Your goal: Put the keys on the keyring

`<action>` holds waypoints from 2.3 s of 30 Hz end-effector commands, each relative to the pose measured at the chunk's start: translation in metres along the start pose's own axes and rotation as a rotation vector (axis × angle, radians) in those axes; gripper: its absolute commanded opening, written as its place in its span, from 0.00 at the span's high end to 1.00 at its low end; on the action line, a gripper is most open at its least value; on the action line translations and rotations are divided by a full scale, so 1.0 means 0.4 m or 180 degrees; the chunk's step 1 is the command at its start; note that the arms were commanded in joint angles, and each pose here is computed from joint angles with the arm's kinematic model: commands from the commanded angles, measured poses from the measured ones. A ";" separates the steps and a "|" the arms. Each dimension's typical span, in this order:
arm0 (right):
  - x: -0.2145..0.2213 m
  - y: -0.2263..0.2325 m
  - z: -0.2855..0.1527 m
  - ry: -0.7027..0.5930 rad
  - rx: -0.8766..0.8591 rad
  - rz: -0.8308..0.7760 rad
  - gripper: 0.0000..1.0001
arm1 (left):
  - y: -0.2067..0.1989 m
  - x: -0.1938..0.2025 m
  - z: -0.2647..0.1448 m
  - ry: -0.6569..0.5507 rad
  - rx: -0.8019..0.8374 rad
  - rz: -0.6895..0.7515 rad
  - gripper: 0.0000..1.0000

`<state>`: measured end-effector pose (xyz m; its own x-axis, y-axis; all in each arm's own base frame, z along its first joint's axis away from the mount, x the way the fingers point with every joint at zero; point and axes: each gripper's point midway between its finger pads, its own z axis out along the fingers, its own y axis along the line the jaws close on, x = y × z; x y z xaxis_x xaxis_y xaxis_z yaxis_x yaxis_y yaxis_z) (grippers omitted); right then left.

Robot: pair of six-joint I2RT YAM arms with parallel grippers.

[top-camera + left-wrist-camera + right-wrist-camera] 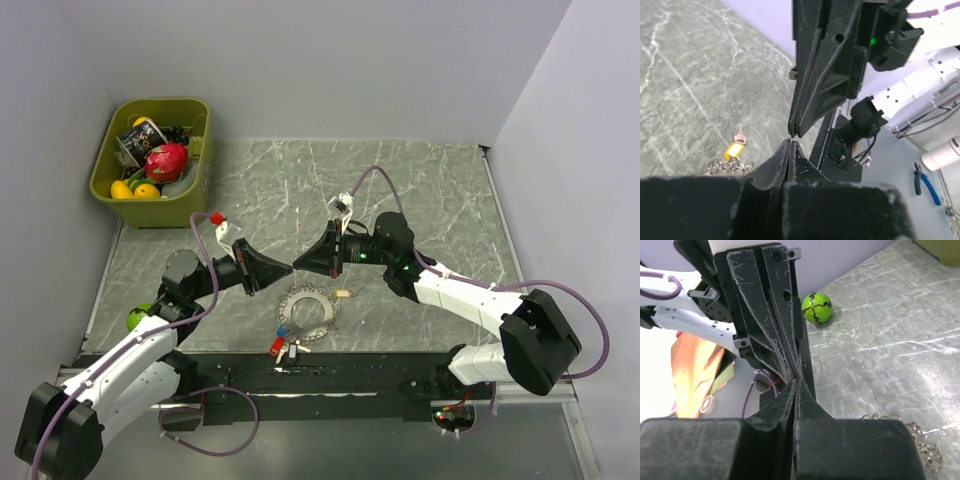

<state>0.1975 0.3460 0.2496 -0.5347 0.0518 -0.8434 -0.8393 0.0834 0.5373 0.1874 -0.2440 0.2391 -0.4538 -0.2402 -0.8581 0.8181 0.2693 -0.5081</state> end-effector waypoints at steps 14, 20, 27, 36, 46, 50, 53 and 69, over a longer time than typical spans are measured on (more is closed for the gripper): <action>0.201 -0.211 -0.177 0.0418 0.1883 0.0360 0.71 | 0.139 0.080 0.031 0.0311 -0.0712 -0.0269 0.47; 0.301 -0.246 -0.249 0.0628 0.2299 0.0556 0.39 | 0.177 0.146 0.060 0.0526 -0.0818 -0.0433 0.30; 0.359 -0.248 -0.275 0.1003 0.2591 0.0491 0.29 | 0.184 0.180 0.094 0.0652 -0.0816 -0.0510 0.10; 0.436 -0.215 -0.213 0.1472 0.2553 0.0384 0.43 | 0.187 0.171 0.086 0.0570 -0.0927 -0.0458 0.08; 0.485 -0.226 -0.174 0.1692 0.2476 0.0521 0.60 | 0.190 0.182 0.073 0.0599 -0.0976 -0.0461 0.09; 0.497 -0.227 -0.168 0.1759 0.2445 0.0554 0.60 | 0.191 0.188 0.071 0.0606 -0.0987 -0.0473 0.09; 0.495 -0.224 -0.164 0.1743 0.2428 0.0563 0.61 | 0.190 0.189 0.071 0.0612 -0.0968 -0.0469 0.09; 0.481 -0.237 -0.188 0.1707 0.2653 0.0527 1.00 | 0.180 0.181 0.066 0.0574 -0.0935 -0.0425 0.10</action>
<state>0.1544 0.2648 0.0185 -0.8053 -0.3406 -0.4853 -0.5240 0.7918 0.3138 0.2227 -0.2663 0.1263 -0.6707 -0.1093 -0.7336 0.5861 0.5280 -0.6146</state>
